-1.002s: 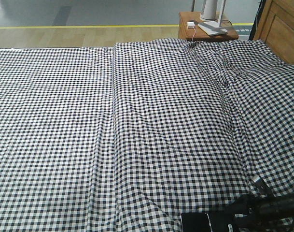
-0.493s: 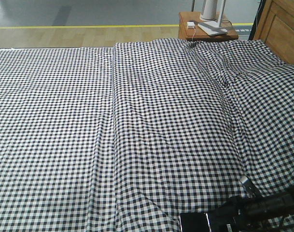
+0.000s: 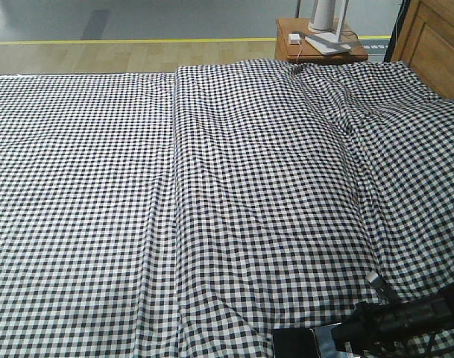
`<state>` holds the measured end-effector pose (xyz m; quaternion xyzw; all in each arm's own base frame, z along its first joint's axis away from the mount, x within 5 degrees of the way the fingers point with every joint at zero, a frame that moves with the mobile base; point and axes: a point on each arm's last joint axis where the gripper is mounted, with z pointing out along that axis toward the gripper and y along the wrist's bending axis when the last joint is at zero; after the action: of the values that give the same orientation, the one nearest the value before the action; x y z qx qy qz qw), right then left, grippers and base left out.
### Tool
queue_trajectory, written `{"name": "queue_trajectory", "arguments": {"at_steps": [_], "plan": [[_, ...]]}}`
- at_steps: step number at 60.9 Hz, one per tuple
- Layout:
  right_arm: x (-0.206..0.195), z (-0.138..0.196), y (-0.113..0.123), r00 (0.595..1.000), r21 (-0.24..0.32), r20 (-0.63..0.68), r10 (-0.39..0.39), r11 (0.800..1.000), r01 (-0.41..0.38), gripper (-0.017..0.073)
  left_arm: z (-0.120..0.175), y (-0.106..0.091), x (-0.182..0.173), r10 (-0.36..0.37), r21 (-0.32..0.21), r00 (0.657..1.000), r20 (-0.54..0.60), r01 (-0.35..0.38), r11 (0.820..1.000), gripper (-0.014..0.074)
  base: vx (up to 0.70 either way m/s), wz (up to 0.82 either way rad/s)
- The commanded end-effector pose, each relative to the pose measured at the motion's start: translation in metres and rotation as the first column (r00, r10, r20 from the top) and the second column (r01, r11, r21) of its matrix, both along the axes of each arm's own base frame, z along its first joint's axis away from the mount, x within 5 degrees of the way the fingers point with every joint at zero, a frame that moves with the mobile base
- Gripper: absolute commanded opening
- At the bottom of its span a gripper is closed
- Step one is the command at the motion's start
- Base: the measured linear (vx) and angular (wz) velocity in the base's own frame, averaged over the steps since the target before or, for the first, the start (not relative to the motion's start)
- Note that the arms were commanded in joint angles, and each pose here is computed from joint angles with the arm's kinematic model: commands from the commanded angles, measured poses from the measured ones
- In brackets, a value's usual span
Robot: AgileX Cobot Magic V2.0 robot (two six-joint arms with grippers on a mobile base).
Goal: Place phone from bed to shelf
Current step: 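Lift the phone off the bed with the right gripper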
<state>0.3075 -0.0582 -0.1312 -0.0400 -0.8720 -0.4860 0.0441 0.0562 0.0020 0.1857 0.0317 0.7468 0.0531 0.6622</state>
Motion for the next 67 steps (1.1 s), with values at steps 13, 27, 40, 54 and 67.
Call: {"name": "queue_trajectory", "arguments": {"at_steps": [13,27,40,54,67], "plan": [[0.009,0.032,0.007,0.998,0.178,0.051,0.04,0.983,-0.048,-0.0012,0.015,0.0,-0.001,-0.001,-0.011,0.994,0.107,0.002,1.0,0.0001,0.0,0.0],[0.017,0.047,0.002,0.997,0.154,0.067,0.049,0.986,-0.059,-0.001,0.015,0.0,-0.001,-0.001,-0.011,0.994,0.107,0.002,1.0,0.0001,0.0,0.0],[0.026,0.064,-0.001,0.996,0.131,0.083,0.044,0.99,-0.054,-0.0008,0.015,0.0,-0.001,-0.001,-0.011,0.994,0.107,0.002,1.0,0.0001,0.0,0.0],[0.02,0.092,0.002,0.983,0.125,0.168,0.077,0.987,-0.098,-0.0003,0.015,0.0,-0.001,-0.001,-0.011,0.994,0.107,0.002,1.0,0.0001,0.0,0.0],[0.006,0.12,0.009,0.962,0.132,0.258,0.087,0.983,-0.125,-0.0002,0.015,0.0,-0.001,-0.001,-0.011,0.994,0.107,0.002,1.0,0.0001,0.0,0.0]]}}
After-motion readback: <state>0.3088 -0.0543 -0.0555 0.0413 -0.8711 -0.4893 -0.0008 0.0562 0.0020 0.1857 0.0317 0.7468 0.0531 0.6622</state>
